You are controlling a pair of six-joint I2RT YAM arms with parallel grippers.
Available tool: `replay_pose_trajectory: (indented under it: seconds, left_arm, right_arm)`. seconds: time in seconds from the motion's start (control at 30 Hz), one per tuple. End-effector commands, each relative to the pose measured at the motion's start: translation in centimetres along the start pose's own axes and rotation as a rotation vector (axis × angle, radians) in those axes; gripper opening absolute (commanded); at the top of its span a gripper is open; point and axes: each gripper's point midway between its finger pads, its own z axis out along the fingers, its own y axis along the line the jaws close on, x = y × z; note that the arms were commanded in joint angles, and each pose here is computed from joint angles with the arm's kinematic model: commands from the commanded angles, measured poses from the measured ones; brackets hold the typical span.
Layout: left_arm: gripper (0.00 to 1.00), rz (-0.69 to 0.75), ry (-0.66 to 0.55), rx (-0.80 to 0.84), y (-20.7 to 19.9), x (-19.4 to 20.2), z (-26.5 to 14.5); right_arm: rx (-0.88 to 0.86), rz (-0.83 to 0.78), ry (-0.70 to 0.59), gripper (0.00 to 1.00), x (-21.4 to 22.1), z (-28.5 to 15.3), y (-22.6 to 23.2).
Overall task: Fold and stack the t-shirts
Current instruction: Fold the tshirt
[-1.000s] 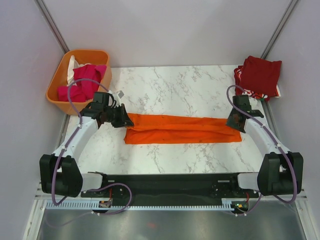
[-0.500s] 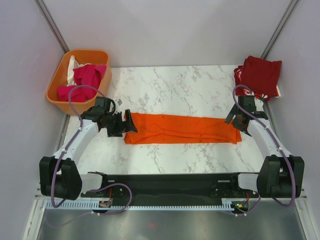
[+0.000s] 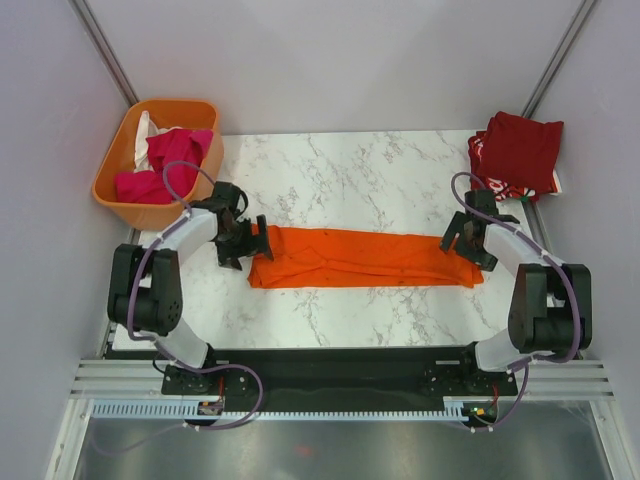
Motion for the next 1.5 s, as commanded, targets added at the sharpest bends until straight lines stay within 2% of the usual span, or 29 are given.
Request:
replay_pose_trajectory:
  seconds: [0.0,0.1,0.2,0.23,0.3,0.33,0.37,0.47,0.5,0.57,0.67,0.7,0.73,0.77,0.8,0.83,0.87,0.9,0.93,0.97,1.0,1.03,1.07,1.17,1.2,1.3,1.33,1.4,1.47]
  left_arm:
    - [1.0,-0.016,-0.033,-0.027,-1.2,-2.1,1.6]
    - [1.0,-0.033,-0.006,-0.058,-1.1,-1.8,3.2]
    - [0.84,-0.051,0.008,-0.054,-1.1,-1.6,4.4]
    - [0.61,-0.052,0.016,-0.051,-1.2,-1.5,5.0]
    - [0.38,-0.052,0.018,-0.045,-1.4,-1.6,5.4]
    - [0.03,-0.053,0.019,-0.043,-1.5,-1.8,5.5]
    - [0.02,-0.054,0.022,-0.044,-1.5,-1.9,5.9]
    - [0.02,-0.042,0.012,-0.042,-1.9,-3.0,6.2]
    - [0.02,-0.034,-0.011,-0.034,-2.4,-4.1,5.9]
    - [0.02,-0.03,-0.034,-0.023,-3.0,-5.5,5.9]
    - [0.02,0.022,-0.125,-0.008,-5.1,-11.0,5.1]
    - [0.02,0.045,-0.093,-0.018,-4.8,-11.4,6.8]
    - [0.02,0.057,-0.09,-0.017,-5.1,-12.2,7.4]
    - [0.02,0.072,-0.15,0.019,-6.8,-15.4,6.5]
    - [0.02,0.071,-0.075,-0.006,-6.1,-14.9,9.0]
    - [0.02,0.076,-0.083,0.01,-6.8,-16.0,9.3]
    - [0.02,0.091,-0.144,0.062,-8.8,-19.0,8.4]
    - [0.02,0.097,-0.163,0.081,-9.5,-20.1,8.6]
    - [0.02,0.09,-0.137,0.084,-9.3,-20.3,10.9]
    - [0.02,0.109,-0.202,0.143,-11.3,-22.9,9.6]
    - [0.02,0.103,-0.215,0.162,-11.9,-23.7,9.8]
    - [0.02,0.094,-0.196,0.173,-11.8,-23.8,11.8]
    - [0.02,0.107,-0.238,0.227,-13.5,-25.3,10.7]
    - [0.02,0.096,-0.272,0.309,-15.3,-26.9,11.8]
    - [0.02,0.104,-0.285,0.335,-16.0,-27.2,11.9]
    - [0.02,0.196,-0.331,0.43,-19.0,-27.3,12.0]
    - [0.02,0.224,-0.349,0.436,-19.7,-27.4,12.0]
    - [0.06,0.271,-0.398,0.421,-20.3,-28.0,12.1]
    - [0.08,0.294,-0.415,0.426,-20.6,-28.2,12.2]
  right_arm:
    - [-0.048,-0.001,0.008,0.98,0.6,1.2,1.0]
    - [-0.045,-0.005,0.056,0.98,2.2,2.6,0.9]
    - [-0.058,-0.004,0.086,0.96,3.2,3.2,1.1]
    - [-0.061,-0.002,0.094,0.95,3.4,3.4,1.2]
    - [-0.082,-0.001,0.102,0.82,3.7,3.6,1.5]
    - [-0.086,-0.003,0.109,0.74,4.0,3.7,1.6]
    - [-0.094,-0.003,0.117,0.54,4.3,3.9,1.6]
    - [-0.143,-0.005,0.152,0.05,5.2,4.0,2.4]
    - [-0.164,-0.004,0.174,0.01,5.9,3.9,2.6]
    - [-0.21,0.0,0.2,0.0,6.9,3.6,3.1]
    - [-0.301,0.015,0.25,0.0,9.0,2.4,4.3]
    - [-0.333,0.001,0.263,0.0,9.9,1.8,5.1]
    - [-0.404,-0.004,0.283,0.0,10.7,0.4,6.3]
    - [-0.432,0.021,0.322,0.0,12.2,-0.3,6.7]
    - [-0.466,0.021,0.341,0.0,13.3,-1.1,7.3]
    - [-0.533,-0.017,0.333,0.0,14.4,-3.1,9.0]
    - [-0.56,-0.022,0.348,0.0,16.0,-3.8,9.4]
    - [-0.577,0.031,0.364,0.0,16.9,-4.9,10.3]
    - [-0.646,-0.013,0.354,0.0,18.4,-7.1,11.7]
    - [-0.658,-0.004,0.334,0.0,19.2,-7.4,12.0]
    - [-0.678,0.013,0.333,0.0,19.8,-8.2,12.6]
    - [-0.72,0.023,0.348,0.0,21.1,-10.0,13.6]
    - [-0.737,0.039,0.34,0.04,21.5,-10.4,14.1]
    - [-0.805,0.044,0.374,0.07,23.5,-12.8,16.3]
    - [-0.806,-0.01,0.401,0.08,25.5,-13.3,16.8]
    - [-0.872,-0.094,0.429,0.09,28.0,-16.3,20.0]
    - [-0.839,-0.175,0.463,0.1,30.7,-16.0,20.1]
    - [-0.84,-0.253,0.495,0.12,33.5,-17.0,21.6]
    - [-0.862,-0.288,0.49,0.21,34.5,-18.0,22.9]
